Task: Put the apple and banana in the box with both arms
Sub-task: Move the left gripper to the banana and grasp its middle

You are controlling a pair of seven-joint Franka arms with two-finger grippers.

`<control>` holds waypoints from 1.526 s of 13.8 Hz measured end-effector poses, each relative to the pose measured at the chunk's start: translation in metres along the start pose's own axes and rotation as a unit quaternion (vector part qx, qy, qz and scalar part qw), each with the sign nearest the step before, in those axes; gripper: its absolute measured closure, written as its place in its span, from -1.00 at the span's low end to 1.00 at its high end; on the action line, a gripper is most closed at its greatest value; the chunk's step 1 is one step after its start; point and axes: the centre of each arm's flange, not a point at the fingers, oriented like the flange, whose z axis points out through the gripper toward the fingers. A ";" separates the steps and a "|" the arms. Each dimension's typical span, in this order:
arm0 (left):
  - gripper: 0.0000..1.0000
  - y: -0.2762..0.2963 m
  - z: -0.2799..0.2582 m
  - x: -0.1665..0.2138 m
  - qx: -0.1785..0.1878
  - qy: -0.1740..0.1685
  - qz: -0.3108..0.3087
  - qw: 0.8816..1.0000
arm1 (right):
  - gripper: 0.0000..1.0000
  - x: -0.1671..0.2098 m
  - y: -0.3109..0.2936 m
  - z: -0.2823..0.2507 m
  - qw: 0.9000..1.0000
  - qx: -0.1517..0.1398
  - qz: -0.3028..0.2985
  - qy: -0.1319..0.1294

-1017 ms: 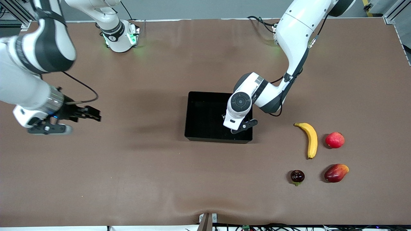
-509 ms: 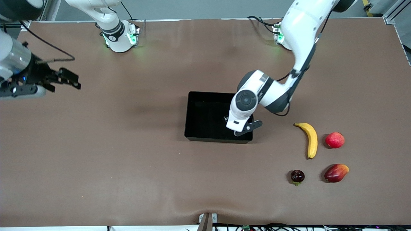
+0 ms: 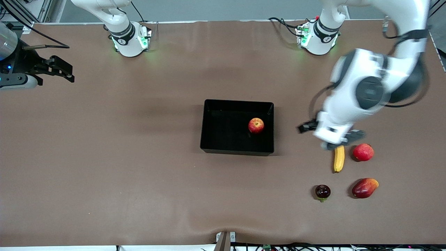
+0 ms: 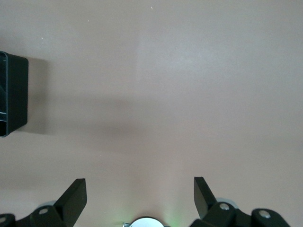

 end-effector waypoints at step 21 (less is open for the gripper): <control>0.02 -0.115 0.246 0.081 0.002 0.000 -0.063 0.998 | -1.00 0.011 0.029 0.005 0.997 0.004 0.076 0.031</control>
